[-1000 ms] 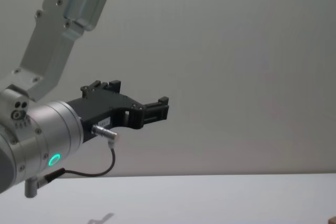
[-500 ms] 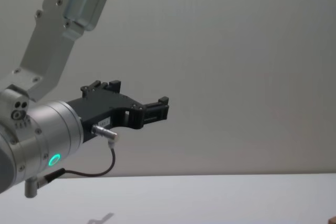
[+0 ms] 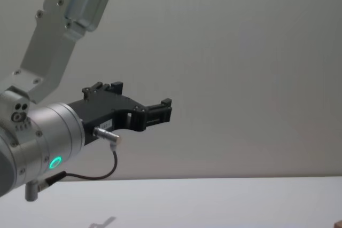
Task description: Use the one hand to pick up the stamp and affix it onto the A4 paper.
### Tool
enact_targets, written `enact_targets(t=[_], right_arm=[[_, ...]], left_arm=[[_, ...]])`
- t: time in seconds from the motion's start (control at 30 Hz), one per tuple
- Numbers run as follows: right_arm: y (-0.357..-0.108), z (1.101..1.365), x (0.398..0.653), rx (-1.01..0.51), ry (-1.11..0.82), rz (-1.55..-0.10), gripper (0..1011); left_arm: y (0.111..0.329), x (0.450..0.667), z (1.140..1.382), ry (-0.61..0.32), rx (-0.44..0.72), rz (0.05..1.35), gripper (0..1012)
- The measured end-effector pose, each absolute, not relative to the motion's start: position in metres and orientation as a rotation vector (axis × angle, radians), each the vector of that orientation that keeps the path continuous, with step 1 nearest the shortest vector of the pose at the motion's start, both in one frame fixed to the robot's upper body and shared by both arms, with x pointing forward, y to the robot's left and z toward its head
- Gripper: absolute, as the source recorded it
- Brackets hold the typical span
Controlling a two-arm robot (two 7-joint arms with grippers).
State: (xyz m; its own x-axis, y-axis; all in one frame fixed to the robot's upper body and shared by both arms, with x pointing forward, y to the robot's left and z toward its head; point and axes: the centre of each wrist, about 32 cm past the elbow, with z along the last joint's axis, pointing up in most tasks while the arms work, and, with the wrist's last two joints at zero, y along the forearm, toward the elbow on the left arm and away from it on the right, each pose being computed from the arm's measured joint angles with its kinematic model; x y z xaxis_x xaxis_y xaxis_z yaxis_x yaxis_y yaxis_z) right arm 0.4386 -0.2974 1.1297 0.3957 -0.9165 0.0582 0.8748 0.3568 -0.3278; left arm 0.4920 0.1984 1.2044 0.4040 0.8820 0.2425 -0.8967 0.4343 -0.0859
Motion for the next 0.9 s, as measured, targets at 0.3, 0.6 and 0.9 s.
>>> enact_targets(t=[0.3, 0.6, 0.9], right_arm=[[-0.293, 1.127, 0.439, -0.325, 0.148, -1.157, 915], [-0.289, 1.122, 0.443, -0.329, 0.133, -1.17, 674], [-0.287, 1.119, 0.447, -0.331, 0.122, -1.179, 363]], left_arm=[[0.198, 0.492, 1.204, -0.268, 0.061, 1.124, 1001], [0.198, 0.492, 1.204, -0.268, 0.061, 1.124, 1001], [0.198, 0.492, 1.204, -0.268, 0.061, 1.124, 1001]])
